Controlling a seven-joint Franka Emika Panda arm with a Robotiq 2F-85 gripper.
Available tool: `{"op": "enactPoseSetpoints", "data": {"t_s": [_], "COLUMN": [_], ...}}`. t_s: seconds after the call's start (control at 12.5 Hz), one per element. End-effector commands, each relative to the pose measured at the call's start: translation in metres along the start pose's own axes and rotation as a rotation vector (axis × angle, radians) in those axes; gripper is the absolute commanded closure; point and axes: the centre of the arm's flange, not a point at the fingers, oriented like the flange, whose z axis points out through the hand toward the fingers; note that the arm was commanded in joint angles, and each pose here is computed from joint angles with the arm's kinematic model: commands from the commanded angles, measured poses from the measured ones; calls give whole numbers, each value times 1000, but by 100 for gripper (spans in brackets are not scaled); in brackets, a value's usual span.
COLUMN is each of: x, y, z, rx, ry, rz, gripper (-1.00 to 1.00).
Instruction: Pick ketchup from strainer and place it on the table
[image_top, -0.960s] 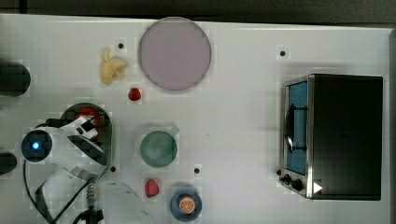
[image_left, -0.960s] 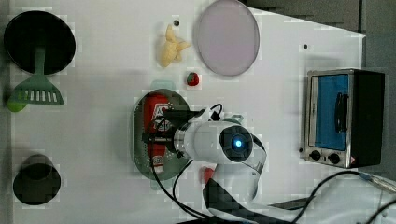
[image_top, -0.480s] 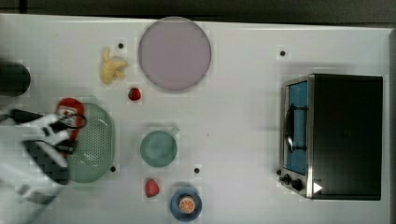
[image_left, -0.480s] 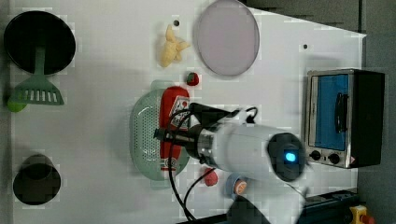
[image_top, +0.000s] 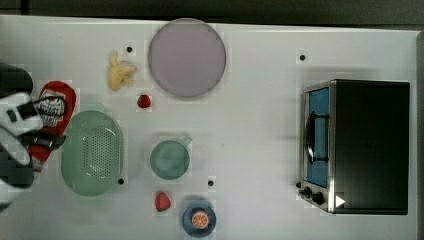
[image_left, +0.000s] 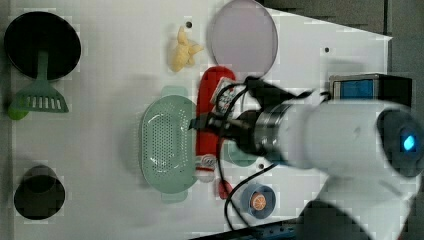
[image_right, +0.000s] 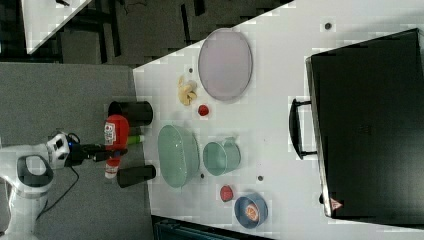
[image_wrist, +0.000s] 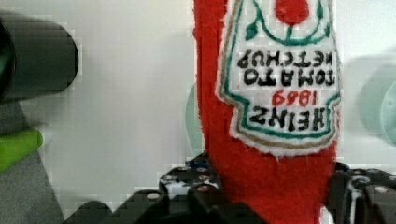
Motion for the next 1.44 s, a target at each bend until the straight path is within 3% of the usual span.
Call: {"op": "enactPoseSetpoints", "data": {"t_s": [0.08,0.4,0.72,1.12,1.44], "x": [109,187,233,241,226], "y": [81,171,257,314,336], "z": [0,4,11,37,84], "rx": [-44,-87,-152,-180,-150], "ry": [-33,2,10,-31,1], "rz": [94,165,110,99,105], "gripper": [-21,-21,-21,-21,-21]}}
